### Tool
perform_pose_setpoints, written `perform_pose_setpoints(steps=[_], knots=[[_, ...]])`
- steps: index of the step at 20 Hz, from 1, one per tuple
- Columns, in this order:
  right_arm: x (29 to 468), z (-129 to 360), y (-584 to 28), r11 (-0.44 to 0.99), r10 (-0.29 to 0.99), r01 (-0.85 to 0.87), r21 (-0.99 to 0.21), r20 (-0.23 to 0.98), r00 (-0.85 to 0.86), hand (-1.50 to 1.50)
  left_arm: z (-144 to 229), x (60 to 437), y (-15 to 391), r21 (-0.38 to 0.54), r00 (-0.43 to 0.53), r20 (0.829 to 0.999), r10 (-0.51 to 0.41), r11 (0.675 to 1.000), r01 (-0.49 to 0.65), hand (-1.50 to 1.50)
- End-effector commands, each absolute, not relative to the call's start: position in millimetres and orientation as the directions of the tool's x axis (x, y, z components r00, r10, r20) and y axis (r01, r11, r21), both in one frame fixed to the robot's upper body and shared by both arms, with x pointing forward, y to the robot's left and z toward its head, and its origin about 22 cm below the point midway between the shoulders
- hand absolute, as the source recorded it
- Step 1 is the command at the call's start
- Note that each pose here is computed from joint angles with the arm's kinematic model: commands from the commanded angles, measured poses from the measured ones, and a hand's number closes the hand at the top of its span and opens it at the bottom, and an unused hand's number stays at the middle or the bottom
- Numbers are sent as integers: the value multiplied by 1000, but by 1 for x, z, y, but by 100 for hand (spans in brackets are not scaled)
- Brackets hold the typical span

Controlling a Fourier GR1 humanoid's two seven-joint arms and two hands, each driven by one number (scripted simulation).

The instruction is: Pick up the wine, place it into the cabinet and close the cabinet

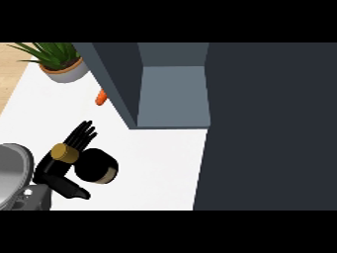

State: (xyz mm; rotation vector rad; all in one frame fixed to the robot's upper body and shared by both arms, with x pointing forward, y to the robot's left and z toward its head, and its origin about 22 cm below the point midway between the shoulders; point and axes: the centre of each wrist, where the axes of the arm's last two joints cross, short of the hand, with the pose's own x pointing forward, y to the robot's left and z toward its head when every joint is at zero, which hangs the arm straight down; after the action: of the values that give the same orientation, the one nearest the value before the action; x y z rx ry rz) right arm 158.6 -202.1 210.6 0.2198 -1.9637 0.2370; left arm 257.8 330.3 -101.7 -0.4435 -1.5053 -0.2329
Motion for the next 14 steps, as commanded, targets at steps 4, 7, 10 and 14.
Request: perform_pose_setpoints(steps=[4, 7, 10, 14], knots=[[152, 210, -210, 961, -68, -270, -51, 907, -414, -150, -125, 255, 332, -218, 77, 975, 207, 858, 464, -150], [147, 215, -208, 960, -85, -276, -38, 904, -419, -150, -140, 241, 328, -282, 100, 959, 266, 853, 439, -150], [139, 212, -204, 954, -67, -294, -60, 912, -404, -150, -131, 259, 321, -315, 124, 948, 292, 825, 469, -150], [147, 212, -203, 956, -69, -287, -57, 909, -410, -150, -145, 246, 309, -341, 123, 939, 322, 818, 462, -150]])
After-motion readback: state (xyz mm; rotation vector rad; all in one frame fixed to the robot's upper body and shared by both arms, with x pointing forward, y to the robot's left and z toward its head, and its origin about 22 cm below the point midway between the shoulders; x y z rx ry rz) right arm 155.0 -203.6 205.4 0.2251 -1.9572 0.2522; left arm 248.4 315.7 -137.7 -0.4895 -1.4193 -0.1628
